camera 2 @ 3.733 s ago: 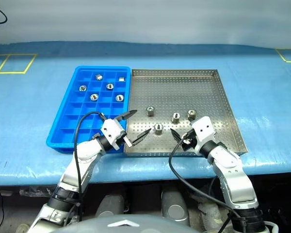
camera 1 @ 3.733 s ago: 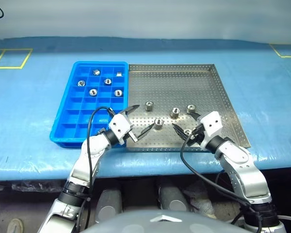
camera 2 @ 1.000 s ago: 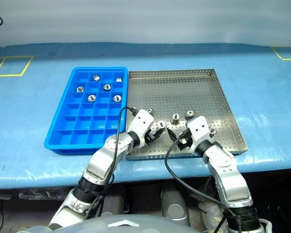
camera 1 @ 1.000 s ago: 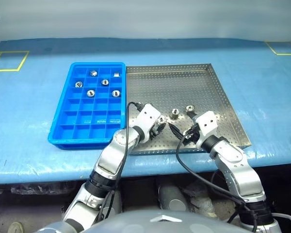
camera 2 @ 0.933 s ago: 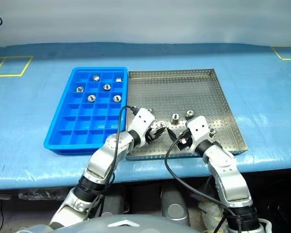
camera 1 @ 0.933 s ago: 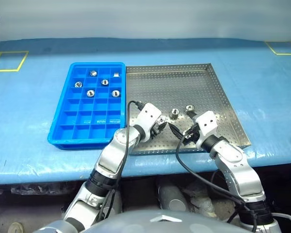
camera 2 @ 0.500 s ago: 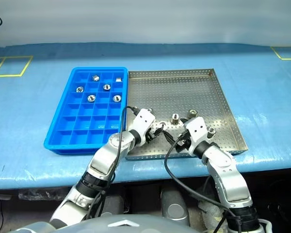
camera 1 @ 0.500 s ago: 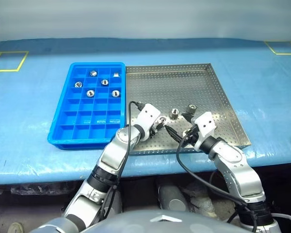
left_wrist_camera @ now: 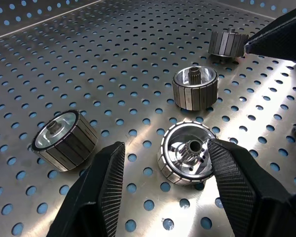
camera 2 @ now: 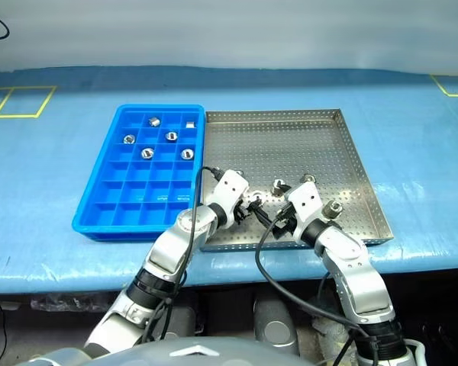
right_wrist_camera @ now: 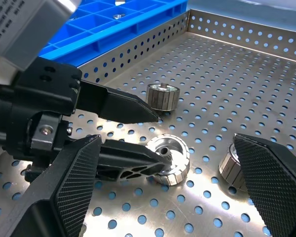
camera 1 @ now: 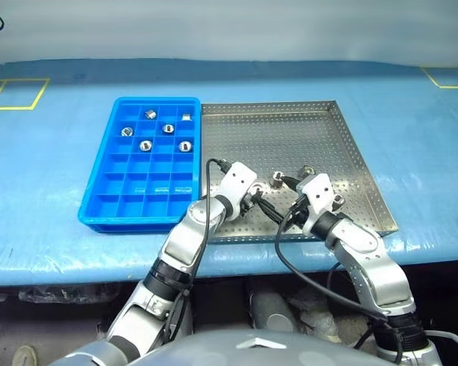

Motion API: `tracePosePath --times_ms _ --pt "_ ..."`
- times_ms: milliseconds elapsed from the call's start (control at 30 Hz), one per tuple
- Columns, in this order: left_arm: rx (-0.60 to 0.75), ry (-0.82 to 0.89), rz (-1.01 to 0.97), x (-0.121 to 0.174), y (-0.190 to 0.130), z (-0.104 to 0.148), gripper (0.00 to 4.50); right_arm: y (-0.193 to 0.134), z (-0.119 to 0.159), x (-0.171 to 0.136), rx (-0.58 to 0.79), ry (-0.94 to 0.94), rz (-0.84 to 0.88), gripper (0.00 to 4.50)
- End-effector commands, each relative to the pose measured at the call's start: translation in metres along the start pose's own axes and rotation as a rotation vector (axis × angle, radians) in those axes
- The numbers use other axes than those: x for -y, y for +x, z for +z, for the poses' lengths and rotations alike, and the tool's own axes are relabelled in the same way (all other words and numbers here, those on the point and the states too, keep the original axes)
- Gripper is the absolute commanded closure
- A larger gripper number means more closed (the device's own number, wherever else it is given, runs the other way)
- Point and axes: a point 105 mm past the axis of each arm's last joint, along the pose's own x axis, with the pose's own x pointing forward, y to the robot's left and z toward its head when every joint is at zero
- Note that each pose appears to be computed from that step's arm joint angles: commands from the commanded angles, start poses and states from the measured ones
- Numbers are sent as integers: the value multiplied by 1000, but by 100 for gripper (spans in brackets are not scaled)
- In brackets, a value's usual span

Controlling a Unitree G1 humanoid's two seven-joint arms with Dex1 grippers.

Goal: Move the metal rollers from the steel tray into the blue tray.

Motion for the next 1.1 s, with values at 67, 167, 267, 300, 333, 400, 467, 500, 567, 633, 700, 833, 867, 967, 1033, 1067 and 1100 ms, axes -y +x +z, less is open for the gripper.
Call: tracePosePath --times_ms 67,167,267,300,333,400,467,500,567,633,700,833,867,967,1033,1067,1100 --pt "53 18 -59 11 6 15 159 -3 11 -4 31 -20 17 0" --pt "59 21 -78 16 11 19 159 -5 10 -3 18 -25 21 0" --pt "48 21 -87 18 17 18 159 -5 11 -3 9 -32 28 0" --pt "43 21 -92 19 19 18 159 -5 12 -3 8 -34 30 0" --pt "39 19 -95 20 20 17 159 -5 12 -3 6 -35 32 0" --pt "21 10 -103 21 22 15 159 -5 13 -3 2 -38 35 0" --pt "9 4 -98 21 24 14 159 -5 13 -3 -2 -40 38 0" --pt "8 0 -95 21 24 14 159 -5 13 -3 -3 -40 39 0" --pt "8 -4 -97 21 24 14 159 -5 13 -4 -4 -40 40 0" --pt "5 -4 -102 22 25 13 159 -5 13 -4 -6 -41 41 0" --pt "-3 -8 -112 23 26 12 159 -5 13 -4 -6 -43 41 0" --pt "-7 -13 -121 24 26 11 197 -4 13 -4 -5 -43 40 0" --pt "-4 -14 -123 24 26 11 218 -4 13 -4 -5 -43 40 0" --pt "0 -8 -129 26 26 12 315 -4 12 -5 -6 -41 40 0" --pt "3 -4 -126 26 26 14 381 -3 12 -5 -7 -41 39 0" --pt "6 -4 -123 26 26 14 381 -3 12 -6 -8 -42 39 0" --pt "7 -5 -121 26 26 14 381 -3 11 -6 -8 -42 39 0"
